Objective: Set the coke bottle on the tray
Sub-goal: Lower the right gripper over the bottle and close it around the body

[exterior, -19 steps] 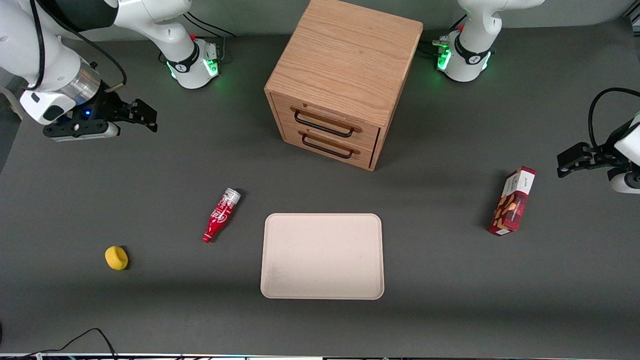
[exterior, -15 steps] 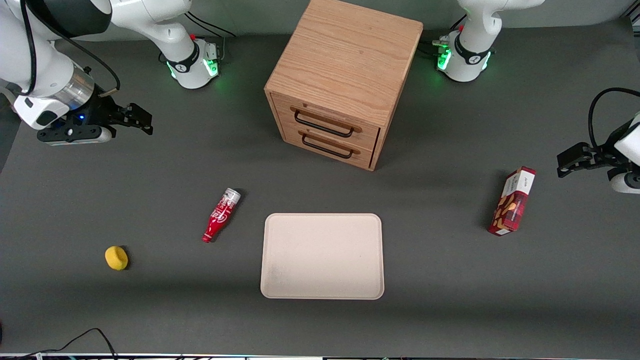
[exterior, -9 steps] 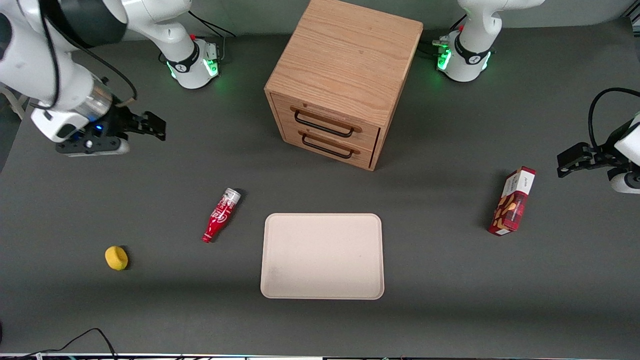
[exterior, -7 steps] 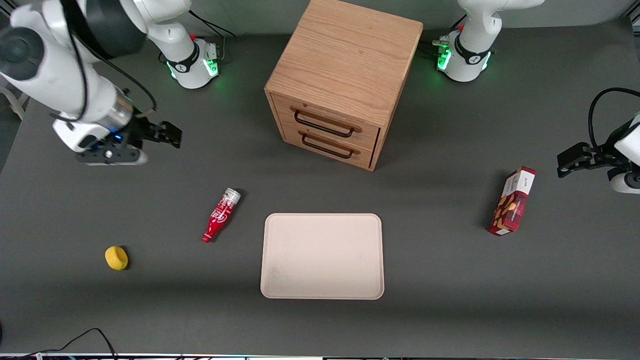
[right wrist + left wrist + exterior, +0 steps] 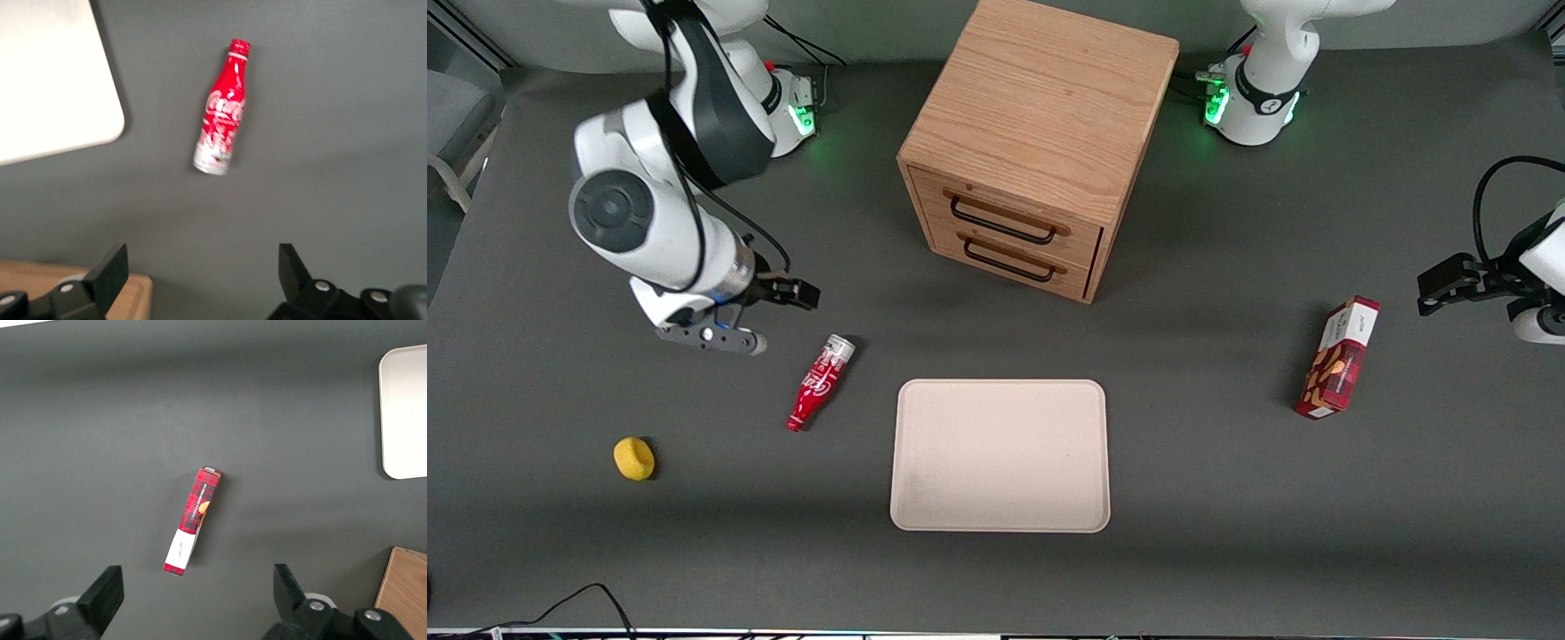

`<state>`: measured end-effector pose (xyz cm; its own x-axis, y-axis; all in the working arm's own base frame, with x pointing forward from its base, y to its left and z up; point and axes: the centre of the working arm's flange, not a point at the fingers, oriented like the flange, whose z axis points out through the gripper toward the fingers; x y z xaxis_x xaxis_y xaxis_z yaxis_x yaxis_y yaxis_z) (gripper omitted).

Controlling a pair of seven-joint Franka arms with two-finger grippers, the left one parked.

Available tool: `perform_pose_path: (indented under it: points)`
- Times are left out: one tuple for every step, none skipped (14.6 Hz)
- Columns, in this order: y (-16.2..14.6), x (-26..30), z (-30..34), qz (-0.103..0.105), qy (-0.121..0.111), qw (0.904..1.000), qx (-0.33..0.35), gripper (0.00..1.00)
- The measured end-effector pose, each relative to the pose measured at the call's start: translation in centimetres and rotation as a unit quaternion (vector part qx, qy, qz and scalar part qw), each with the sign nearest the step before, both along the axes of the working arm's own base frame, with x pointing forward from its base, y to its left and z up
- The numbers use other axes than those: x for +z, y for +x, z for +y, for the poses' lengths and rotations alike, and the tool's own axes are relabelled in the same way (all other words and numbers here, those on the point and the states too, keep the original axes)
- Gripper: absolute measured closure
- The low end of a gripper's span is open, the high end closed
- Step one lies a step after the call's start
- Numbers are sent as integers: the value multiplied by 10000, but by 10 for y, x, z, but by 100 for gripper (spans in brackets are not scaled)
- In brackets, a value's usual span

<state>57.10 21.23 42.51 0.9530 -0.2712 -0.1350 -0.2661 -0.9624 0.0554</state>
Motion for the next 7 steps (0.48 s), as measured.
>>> perform_pose_path:
  points:
    - [5, -17, 5, -91, 16, 9997, -222, 0]
    - [8, -35, 8, -203, 52, 9991, -366, 0]
    - [9, -54, 8, -306, 89, 9984, -457, 0]
    - [6, -72, 7, -393, 117, 9976, -552, 0]
    - [3, -88, 5, -462, 134, 9968, -641, 0]
    - [-1, -103, 3, -530, 149, 9958, -730, 0]
    - [-5, -116, 1, -578, 152, 9949, -812, 0]
